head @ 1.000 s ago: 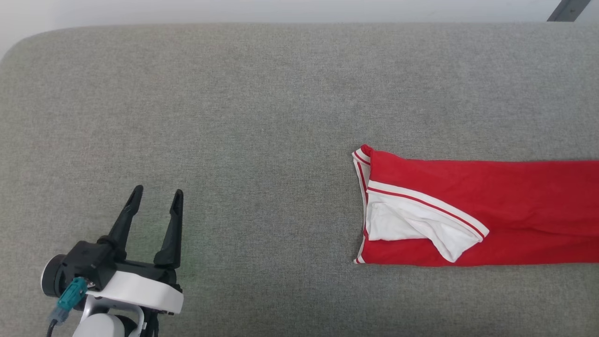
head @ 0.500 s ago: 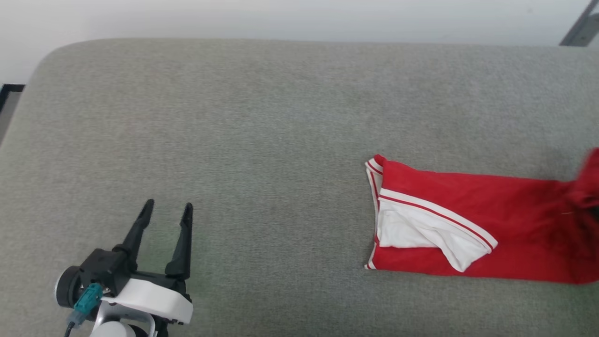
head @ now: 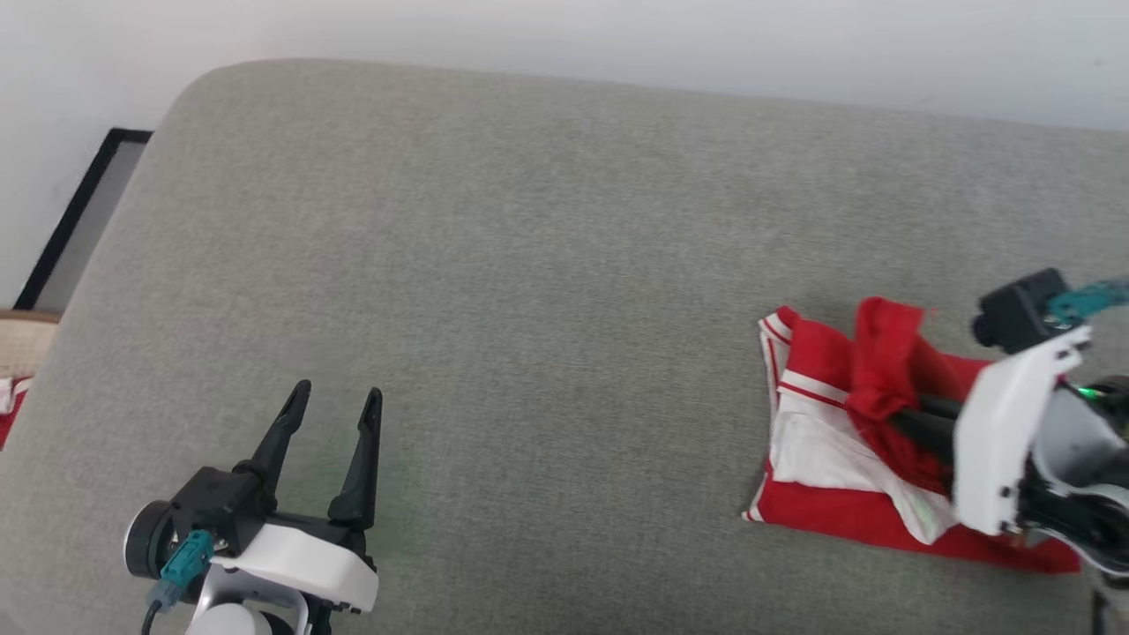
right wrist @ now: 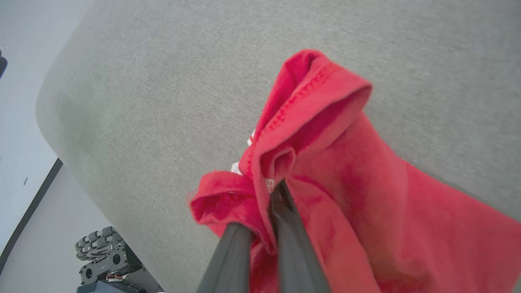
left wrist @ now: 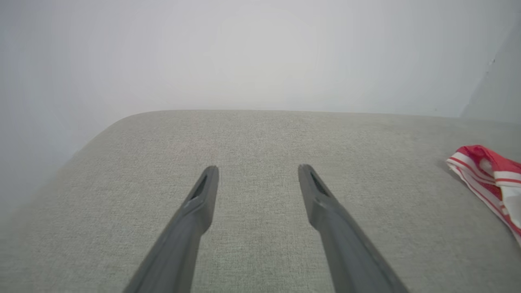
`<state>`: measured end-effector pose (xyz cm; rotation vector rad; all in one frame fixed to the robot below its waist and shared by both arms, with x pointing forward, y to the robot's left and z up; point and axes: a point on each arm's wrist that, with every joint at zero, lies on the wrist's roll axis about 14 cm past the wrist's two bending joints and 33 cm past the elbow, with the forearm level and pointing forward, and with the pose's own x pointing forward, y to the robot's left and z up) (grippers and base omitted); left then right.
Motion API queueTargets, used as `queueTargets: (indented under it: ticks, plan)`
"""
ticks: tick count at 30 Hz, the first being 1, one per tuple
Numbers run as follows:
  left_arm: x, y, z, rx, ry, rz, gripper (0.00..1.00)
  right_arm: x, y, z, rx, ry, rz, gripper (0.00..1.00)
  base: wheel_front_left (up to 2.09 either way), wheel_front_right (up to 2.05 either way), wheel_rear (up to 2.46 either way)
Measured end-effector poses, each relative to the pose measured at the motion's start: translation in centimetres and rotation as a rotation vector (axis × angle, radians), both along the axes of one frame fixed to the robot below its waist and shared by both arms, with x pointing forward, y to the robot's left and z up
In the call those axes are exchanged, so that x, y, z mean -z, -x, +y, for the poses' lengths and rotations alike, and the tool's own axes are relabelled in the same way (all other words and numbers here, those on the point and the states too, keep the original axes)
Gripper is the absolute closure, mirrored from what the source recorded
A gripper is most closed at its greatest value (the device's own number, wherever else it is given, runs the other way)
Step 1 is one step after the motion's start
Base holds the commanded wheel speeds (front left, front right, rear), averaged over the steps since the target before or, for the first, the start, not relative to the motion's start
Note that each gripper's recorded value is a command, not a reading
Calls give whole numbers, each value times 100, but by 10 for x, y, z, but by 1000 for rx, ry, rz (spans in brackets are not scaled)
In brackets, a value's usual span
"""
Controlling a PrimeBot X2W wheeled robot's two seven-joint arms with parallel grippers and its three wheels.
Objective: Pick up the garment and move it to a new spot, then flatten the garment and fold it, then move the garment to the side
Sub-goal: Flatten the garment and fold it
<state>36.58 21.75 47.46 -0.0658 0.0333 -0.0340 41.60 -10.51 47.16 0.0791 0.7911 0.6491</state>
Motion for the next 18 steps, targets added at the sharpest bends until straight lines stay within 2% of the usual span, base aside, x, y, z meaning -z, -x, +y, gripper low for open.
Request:
queueTargets:
  ticks: [7, 13, 14, 15, 16, 18]
  plan:
    - [1, 2, 8, -24, -8, 8, 0, 24, 0, 38, -82, -5, 59, 100, 0, 0, 0]
    - [1, 2, 12, -34, -8, 7, 0, 46, 1, 43, -87, 16, 94, 100, 0, 0, 0]
    - [1, 2, 12, -35, -8, 9, 0, 48, 1, 42, -84, 17, 95, 72, 0, 0, 0]
    - [2, 2, 13, -36, -7, 11, 0, 49, 1, 42, -81, 16, 94, 52, 0, 0, 0]
    - [3, 2, 12, -36, -7, 13, 0, 48, -1, 42, -71, 9, 89, 4, 0, 0, 0]
    - [5, 2, 11, -31, -5, 18, 0, 46, -2, 41, -49, -18, 86, 0, 0, 0, 0]
